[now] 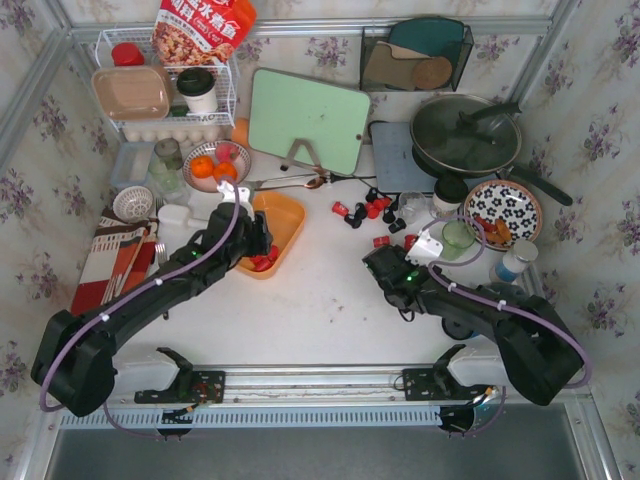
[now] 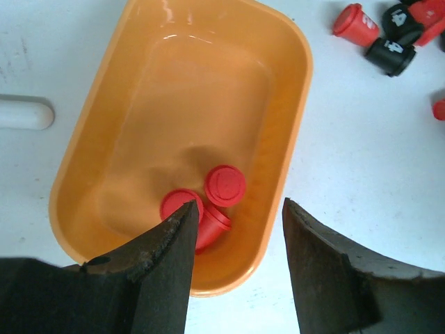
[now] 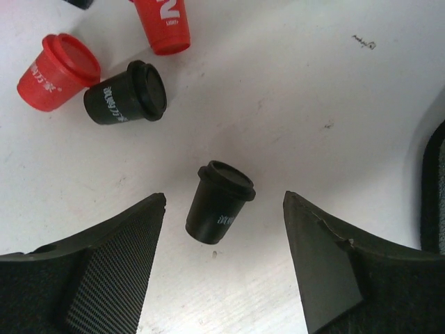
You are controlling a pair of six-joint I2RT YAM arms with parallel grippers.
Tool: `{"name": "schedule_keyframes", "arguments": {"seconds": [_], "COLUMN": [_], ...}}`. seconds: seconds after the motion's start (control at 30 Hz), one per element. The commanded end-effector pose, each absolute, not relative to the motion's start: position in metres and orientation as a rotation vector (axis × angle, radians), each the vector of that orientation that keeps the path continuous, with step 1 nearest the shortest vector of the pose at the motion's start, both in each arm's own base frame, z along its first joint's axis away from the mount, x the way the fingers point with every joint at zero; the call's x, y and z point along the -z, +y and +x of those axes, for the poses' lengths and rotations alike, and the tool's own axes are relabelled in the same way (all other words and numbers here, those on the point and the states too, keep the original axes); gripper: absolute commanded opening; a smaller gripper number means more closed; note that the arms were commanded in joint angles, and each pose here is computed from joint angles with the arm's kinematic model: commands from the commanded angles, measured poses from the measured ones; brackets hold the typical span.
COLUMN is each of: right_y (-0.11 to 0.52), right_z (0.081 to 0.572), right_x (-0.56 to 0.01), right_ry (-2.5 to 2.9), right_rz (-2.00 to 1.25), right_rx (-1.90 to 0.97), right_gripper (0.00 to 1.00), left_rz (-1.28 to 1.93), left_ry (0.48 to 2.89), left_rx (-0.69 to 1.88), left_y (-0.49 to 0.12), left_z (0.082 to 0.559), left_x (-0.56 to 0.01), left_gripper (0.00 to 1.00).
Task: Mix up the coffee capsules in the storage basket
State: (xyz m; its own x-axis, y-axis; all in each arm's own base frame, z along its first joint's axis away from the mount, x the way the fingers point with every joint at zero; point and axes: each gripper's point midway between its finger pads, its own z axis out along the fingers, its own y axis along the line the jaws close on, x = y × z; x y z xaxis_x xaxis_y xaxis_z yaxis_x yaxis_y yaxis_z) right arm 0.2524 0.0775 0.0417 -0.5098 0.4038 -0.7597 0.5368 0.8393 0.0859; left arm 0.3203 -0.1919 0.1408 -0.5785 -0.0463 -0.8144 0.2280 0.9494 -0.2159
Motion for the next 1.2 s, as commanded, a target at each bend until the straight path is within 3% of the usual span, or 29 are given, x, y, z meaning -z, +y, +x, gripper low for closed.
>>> {"name": "schedule_keyframes", "arguments": {"seconds": [0.0,0.43,0.57,0.97,1.0,1.07,1.17], "right_y": [0.068,0.075,0.08,0.083,0.084,0.085,0.085], "right_z": [0.261,0.263,0.262,0.259,0.259,0.259,0.26], "right_x": [-0.049,-0.031,-0.025,-0.02,-0.02,-0.021,-0.028], "right_ry": [2.103,2.178,2.205,2.249,2.253,2.26,2.265], "right_rz": [0.714,0.734,0.75,0.76,0.755,0.745,0.735], "right_rx": [0.26,0.289,0.271,0.302,0.306,0.305,0.31], "right_gripper": [0.75,0.62,0.48,0.48,0.46,0.31,0.25], "left_rz": [0.151,0.184,0.187,0.201,0.211,0.23,0.204], "left_ry": [2.127,2.138,2.143,2.163,2.157,2.138,2.098], "left_rx": [0.436,0.454,0.456,0.446,0.435,0.391,0.308], "left_y": [-0.204,-0.204,-0.204,-0.204,-0.203,-0.197,-0.181], "left_z": [0.314,0.301,0.301,0.299,0.3,0.303,0.305], "left_x": [-0.151,-0.143,-0.141,-0.128,-0.128,-0.132,-0.139], "left_gripper": [0.55,0.58,0.58,0.59,0.59,0.59,0.59]}}
